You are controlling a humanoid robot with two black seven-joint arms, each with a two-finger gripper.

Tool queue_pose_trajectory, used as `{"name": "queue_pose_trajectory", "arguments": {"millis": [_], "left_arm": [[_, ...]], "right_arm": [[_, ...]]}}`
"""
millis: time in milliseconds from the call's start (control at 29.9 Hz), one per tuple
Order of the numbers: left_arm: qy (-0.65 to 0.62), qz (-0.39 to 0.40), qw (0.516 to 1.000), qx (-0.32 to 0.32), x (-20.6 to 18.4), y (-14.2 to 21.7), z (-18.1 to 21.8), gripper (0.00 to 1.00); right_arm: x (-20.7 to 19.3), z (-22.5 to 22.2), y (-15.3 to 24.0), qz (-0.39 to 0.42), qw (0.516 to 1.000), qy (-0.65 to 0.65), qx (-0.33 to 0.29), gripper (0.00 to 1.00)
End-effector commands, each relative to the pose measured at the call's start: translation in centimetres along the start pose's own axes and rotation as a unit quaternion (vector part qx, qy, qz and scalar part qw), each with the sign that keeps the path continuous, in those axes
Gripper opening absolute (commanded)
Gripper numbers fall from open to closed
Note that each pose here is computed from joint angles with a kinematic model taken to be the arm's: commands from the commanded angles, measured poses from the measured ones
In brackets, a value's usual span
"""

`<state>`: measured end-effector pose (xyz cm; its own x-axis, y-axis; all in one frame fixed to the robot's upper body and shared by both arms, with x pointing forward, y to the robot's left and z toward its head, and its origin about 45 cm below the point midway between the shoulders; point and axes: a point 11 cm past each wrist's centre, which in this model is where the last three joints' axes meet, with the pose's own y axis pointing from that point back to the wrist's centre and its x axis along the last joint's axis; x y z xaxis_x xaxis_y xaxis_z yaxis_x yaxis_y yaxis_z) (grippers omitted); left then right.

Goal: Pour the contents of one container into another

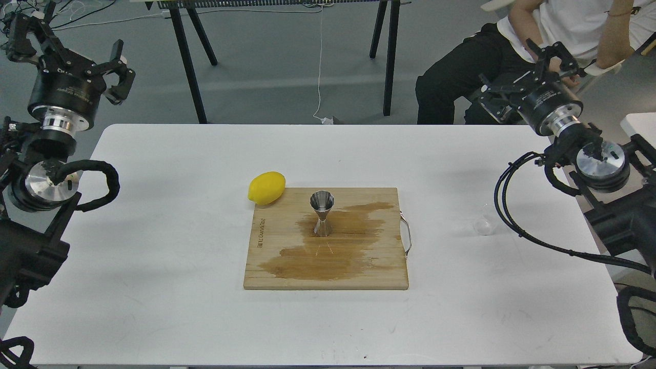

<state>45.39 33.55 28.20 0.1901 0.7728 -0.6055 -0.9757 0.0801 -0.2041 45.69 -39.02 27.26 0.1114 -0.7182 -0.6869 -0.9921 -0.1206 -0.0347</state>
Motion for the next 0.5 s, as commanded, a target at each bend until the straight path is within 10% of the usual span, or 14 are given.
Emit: {"name": "queue_pose_trajectory", "arguments": {"millis": [0, 468], "left_arm": [[0.006, 0.0, 1.0, 0.01, -0.3, -0.2, -0.9, 1.0], [-0.01, -0.017, 0.999, 0.041, -2.0, -5.3, -2.3, 1.0]], "right_arm": [[0.3, -2.6, -0.3, -0.011, 0.997, 0.054, 0.045, 1.0], [2.5, -4.2, -0.1, 0.028, 0.995, 0.066, 0.062, 1.0]]}}
